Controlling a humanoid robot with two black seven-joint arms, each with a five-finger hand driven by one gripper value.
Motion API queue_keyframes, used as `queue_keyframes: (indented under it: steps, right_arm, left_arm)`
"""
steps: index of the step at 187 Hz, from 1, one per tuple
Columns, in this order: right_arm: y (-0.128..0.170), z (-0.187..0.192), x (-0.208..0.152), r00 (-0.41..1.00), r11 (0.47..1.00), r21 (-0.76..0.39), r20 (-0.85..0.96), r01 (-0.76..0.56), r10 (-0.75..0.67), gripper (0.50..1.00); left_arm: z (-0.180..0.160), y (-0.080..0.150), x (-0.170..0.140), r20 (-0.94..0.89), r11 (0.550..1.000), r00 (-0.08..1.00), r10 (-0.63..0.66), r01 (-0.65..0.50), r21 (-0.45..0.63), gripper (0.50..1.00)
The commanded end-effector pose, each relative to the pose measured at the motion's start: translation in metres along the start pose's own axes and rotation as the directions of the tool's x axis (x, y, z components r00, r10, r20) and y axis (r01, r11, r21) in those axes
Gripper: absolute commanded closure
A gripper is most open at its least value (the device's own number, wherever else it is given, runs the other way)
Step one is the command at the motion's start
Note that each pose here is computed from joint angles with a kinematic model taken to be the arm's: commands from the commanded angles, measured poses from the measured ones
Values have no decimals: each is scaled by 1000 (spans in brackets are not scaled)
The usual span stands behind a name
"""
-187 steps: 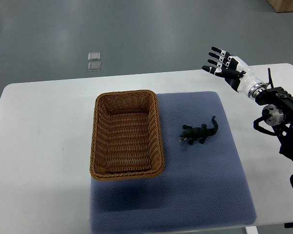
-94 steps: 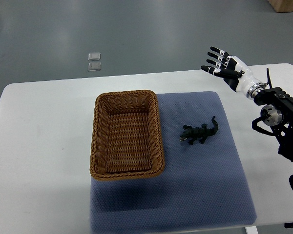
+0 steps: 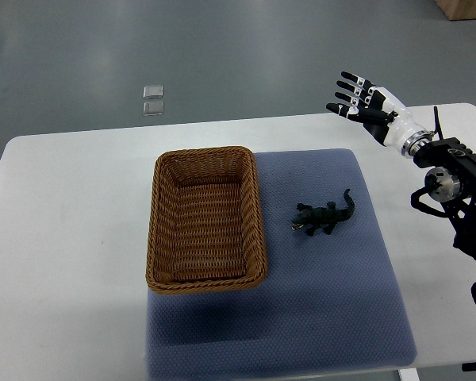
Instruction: Place crocodile in brown basket with right hand
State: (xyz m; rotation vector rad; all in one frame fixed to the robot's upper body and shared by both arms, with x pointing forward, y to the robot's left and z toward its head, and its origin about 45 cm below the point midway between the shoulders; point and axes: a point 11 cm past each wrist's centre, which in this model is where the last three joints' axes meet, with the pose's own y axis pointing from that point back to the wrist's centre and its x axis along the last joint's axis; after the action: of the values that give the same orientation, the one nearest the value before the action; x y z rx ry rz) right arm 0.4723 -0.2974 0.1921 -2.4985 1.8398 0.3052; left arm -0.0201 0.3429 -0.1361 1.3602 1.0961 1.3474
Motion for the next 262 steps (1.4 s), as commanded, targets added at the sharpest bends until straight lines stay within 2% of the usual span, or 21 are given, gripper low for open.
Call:
queue_keyframes:
  steps: [1, 23, 44, 79, 129, 157, 186, 209, 262]
  right_arm:
    - [0, -2, -3, 1000, 1000, 3, 2, 31, -31, 572]
    - [1, -6, -4, 997, 997, 1, -7, 72, -72, 574]
    - [2, -16, -12, 986, 986, 11, -45, 164, -163, 574]
    - [7, -37, -16, 906, 947, -69, -276, 313, -320, 576]
    - [21, -56, -51, 585, 831, -260, -609, 492, -536, 579]
    - [30, -53, -58, 369, 797, -344, -747, 497, -553, 579]
    - [37, -39, -71, 151, 753, -411, -820, 514, -551, 581]
    - [44, -28, -66, -16, 737, -456, -855, 499, -518, 579]
    - [55, -5, -63, -247, 700, -533, -844, 475, -476, 579]
  left_arm:
    - [0, 0, 0, 0, 1000, 1000, 0, 0, 0, 500]
    - [0, 0, 0, 0, 1000, 1000, 0, 0, 0, 500]
    - [0, 0, 0, 0, 1000, 1000, 0, 0, 0, 500]
    - [0, 0, 0, 0, 1000, 1000, 0, 0, 0, 500]
    - [1, 0, 0, 0, 1000, 1000, 0, 0, -1, 500]
    - [0, 0, 0, 0, 1000, 1000, 0, 0, 0, 500]
    - [0, 0, 0, 0, 1000, 1000, 0, 0, 0, 500]
    - [0, 0, 0, 0, 1000, 1000, 0, 0, 0, 500]
    - [0, 0, 0, 0, 1000, 1000, 0, 0, 0, 500]
